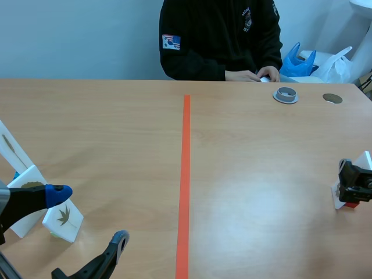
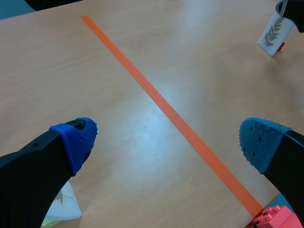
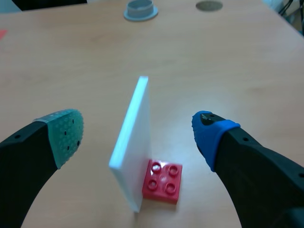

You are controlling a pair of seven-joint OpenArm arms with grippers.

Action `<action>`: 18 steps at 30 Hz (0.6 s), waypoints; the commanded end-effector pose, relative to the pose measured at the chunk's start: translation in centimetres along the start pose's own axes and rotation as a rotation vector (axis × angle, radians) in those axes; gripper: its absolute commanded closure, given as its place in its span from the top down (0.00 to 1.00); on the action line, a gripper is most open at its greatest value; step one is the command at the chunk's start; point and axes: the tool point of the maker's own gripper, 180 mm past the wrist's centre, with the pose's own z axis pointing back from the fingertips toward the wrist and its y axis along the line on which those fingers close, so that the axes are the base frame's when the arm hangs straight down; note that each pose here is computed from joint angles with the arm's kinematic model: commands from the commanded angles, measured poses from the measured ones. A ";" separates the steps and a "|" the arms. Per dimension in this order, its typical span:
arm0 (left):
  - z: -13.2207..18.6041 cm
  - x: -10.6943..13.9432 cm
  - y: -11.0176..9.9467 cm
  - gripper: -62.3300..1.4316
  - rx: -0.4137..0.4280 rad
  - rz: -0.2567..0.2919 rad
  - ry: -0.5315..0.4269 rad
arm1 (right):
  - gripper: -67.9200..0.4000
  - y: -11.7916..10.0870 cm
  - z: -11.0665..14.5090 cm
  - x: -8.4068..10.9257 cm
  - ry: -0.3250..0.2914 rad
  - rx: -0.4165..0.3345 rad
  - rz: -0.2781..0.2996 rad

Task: Sort the leaf by its shape. The table is split by an orange tape line. A compound leaf with several leaflets goes to the left side, a simple leaf with one blade goes to the right side. Return to the home posture when a red brick is placed on the table.

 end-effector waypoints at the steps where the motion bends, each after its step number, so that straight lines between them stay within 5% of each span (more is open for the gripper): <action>1: 0.0 0.4 0.1 1.00 0.006 0.010 -0.019 | 0.73 -1.3 0.3 3.1 -0.073 -0.017 0.039; 8: 0.0 0.4 0.1 1.00 0.006 0.010 -0.019 | 1.00 -1.8 2.6 7.7 -0.126 -0.016 0.142; 18: 0.0 0.4 0.1 1.00 0.007 0.009 -0.019 | 1.00 4.1 5.8 9.9 -0.058 0.183 0.260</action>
